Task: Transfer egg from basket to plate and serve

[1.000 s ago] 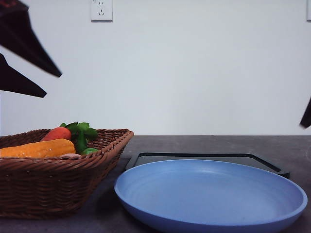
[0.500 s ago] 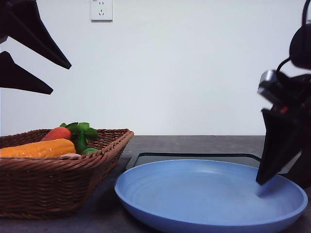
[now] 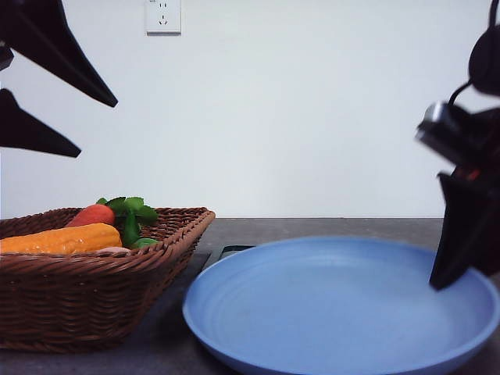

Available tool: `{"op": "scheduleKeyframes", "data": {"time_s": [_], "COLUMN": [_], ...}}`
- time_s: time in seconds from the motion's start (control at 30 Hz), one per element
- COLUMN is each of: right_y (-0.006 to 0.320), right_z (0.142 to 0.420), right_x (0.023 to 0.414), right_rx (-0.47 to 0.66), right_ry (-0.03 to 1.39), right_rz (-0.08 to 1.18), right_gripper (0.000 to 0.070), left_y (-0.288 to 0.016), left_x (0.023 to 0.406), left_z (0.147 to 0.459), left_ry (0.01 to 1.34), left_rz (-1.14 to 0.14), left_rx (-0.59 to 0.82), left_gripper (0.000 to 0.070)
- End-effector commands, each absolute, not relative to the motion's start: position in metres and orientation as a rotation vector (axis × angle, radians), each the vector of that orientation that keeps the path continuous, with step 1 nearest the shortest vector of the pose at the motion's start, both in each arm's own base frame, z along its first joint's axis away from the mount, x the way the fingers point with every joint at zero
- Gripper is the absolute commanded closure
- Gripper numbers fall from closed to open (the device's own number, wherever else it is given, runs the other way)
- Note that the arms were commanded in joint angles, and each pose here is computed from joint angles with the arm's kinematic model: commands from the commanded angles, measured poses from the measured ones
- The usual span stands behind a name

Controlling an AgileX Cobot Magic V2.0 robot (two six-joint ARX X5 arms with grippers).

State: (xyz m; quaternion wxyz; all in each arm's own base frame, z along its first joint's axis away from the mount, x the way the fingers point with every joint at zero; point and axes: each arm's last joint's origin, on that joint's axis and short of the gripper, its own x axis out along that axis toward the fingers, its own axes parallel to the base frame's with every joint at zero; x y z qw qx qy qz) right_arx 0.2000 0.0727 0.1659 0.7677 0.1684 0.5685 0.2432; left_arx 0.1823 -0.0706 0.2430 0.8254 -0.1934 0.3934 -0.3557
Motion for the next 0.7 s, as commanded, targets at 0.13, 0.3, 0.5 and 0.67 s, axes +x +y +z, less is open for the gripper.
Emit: {"op": "scheduleKeyframes", "data": {"time_s": [0.13, 0.3, 0.5, 0.67], "right_y": [0.059, 0.046, 0.039, 0.036], "right_z": [0.187, 0.201, 0.217, 0.222], "right_x": [0.183, 0.167, 0.157, 0.154], "right_rx": [0.333, 0.283, 0.281, 0.286], "right_ry": [1.207, 1.166, 1.054, 1.010], "right_rz": [0.445, 0.351, 0.322, 0.318], "right_gripper": [0.0700, 0.0700, 0.0700, 0.0700], "left_y": [-0.078, -0.089, -0.104, -0.115], "left_x": [0.180, 0.178, 0.181, 0.189], "left_z": [0.242, 0.232, 0.216, 0.201], "left_ry": [0.900, 0.991, 1.069, 1.125], "left_rz": [-0.768, -0.708, -0.646, -0.646], "left_rx": [-0.431, -0.396, -0.318, -0.296], "left_gripper": [0.0203, 0.0208, 0.0208, 0.0208]}}
